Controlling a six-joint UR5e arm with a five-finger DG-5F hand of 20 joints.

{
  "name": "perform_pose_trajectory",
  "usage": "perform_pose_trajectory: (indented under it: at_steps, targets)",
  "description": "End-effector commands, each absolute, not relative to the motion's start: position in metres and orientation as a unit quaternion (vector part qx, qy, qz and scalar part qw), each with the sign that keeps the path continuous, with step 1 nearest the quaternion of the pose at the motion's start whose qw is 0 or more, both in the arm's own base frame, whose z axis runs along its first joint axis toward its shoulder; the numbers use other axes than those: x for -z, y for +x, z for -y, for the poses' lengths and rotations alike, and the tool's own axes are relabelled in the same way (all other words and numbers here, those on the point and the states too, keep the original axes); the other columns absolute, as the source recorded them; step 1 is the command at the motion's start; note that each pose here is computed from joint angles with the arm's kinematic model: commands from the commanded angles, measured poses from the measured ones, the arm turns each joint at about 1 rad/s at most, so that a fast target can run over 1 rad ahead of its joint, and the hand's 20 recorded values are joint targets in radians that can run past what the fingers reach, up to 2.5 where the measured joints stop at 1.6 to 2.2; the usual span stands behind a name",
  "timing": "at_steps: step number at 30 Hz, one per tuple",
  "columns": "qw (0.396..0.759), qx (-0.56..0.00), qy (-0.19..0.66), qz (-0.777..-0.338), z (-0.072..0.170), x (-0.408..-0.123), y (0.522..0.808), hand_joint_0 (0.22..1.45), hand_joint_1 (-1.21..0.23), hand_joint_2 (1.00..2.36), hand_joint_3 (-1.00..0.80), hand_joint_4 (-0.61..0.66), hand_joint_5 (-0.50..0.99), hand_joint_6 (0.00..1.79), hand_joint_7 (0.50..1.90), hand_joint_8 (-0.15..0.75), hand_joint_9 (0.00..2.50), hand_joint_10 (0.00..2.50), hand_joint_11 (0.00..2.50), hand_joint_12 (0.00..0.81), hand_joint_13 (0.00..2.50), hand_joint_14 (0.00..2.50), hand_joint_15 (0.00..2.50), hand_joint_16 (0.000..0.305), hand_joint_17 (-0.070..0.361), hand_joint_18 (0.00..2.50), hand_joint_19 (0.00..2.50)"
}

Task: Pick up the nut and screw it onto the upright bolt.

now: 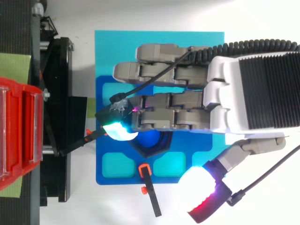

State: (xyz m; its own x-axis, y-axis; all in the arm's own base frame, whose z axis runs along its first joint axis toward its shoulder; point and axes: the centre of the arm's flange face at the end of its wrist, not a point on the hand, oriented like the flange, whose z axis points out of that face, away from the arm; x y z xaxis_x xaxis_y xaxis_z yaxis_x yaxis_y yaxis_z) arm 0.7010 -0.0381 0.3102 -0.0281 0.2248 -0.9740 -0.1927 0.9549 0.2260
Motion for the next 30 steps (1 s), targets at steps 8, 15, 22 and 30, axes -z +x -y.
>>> perform_pose_trajectory:
  at_steps: [8,15,22,30]
  targets:
    - [0.697,-0.147,0.012,-0.702,0.05,-0.31,0.7,0.5,-0.12,1.0,-0.5,0.26,-0.08,0.5,1.13,0.261,0.57,0.0,0.0,0.191,0.28,0.0,0.0,0.018,0.04,0.0,0.0]
    - [0.7,-0.141,0.012,-0.7,0.062,-0.31,0.699,0.51,-0.15,1.0,-0.5,0.25,-0.05,0.5,1.26,0.27,0.68,0.0,0.0,0.175,0.36,0.0,0.0,0.016,0.035,0.06,0.0]
    - [0.701,-0.138,0.008,-0.699,0.072,-0.311,0.698,0.52,-0.18,1.0,-0.5,0.25,-0.02,0.5,1.34,0.262,0.8,0.0,0.0,0.161,0.44,0.0,0.0,0.013,0.029,0.13,0.0]
    - [0.705,-0.138,0.004,-0.696,0.083,-0.313,0.697,0.53,-0.24,1.0,-0.5,0.16,0.04,0.51,1.47,0.254,1.05,0.0,0.0,0.136,0.62,0.0,0.0,0.008,0.017,0.29,0.0]
